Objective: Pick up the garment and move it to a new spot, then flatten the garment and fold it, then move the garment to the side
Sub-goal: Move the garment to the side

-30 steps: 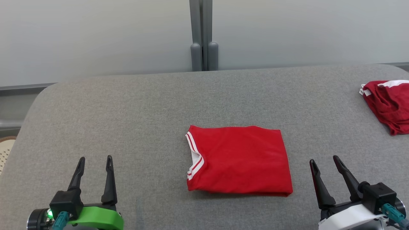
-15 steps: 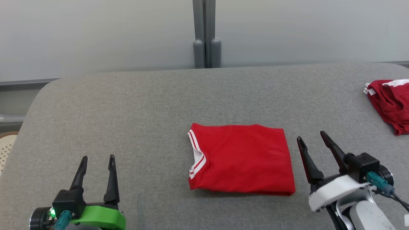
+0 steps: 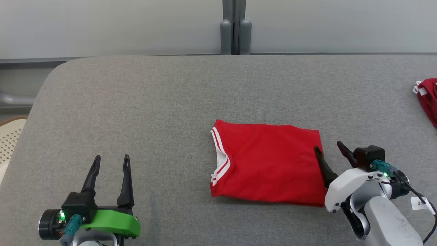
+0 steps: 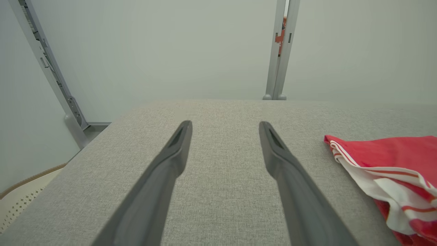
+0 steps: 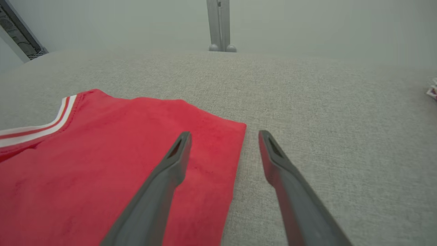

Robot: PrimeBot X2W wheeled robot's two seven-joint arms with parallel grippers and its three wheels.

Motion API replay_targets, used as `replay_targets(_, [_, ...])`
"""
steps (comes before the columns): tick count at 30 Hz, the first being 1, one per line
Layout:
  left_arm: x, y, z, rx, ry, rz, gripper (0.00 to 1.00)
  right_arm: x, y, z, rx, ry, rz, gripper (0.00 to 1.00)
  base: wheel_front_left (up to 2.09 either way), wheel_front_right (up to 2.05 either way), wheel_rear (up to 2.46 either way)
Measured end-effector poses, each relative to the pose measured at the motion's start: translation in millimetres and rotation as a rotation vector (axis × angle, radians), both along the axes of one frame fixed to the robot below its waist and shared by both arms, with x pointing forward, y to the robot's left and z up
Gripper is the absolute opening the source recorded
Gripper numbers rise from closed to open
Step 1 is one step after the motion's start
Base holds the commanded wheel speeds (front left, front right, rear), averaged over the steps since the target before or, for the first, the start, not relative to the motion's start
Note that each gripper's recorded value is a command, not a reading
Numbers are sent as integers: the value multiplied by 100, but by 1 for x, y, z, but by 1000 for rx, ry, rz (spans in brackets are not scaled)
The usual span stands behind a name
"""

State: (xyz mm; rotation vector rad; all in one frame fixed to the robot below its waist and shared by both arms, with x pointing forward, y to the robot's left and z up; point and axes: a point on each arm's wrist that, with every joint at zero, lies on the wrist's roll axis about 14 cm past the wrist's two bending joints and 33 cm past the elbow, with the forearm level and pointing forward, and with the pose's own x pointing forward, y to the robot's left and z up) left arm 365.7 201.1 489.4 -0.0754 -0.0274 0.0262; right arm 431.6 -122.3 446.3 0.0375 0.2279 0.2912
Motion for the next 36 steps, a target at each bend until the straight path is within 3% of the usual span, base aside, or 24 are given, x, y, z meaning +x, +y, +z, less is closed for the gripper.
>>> replay_targets(12, [16, 2, -10, 1, 30, 3, 100, -6, 18, -69, 47, 200, -11, 100, 0, 0, 0])
replay_targets(13, [17, 1, -11, 1, 32, 3, 100, -8, 21, -71, 50, 207, -5, 81, 0, 0, 0])
replay_targets(14, [18, 1, -12, 1, 33, 3, 100, -9, 23, -74, 52, 212, 0, 0, 0, 0, 0])
replay_targets(19, [21, -1, -14, -2, 39, -2, 100, -6, 28, -75, 76, 208, 1, 0, 0, 0, 0])
replay_targets(23, [27, -5, -14, -4, 37, -12, 100, 11, 16, -68, 27, 172, 13, 0, 0, 0, 0])
replay_targets(36, [86, -37, -29, 23, 35, -122, 100, 101, -77, -24, -302, 37, 70, 0, 0, 0, 0])
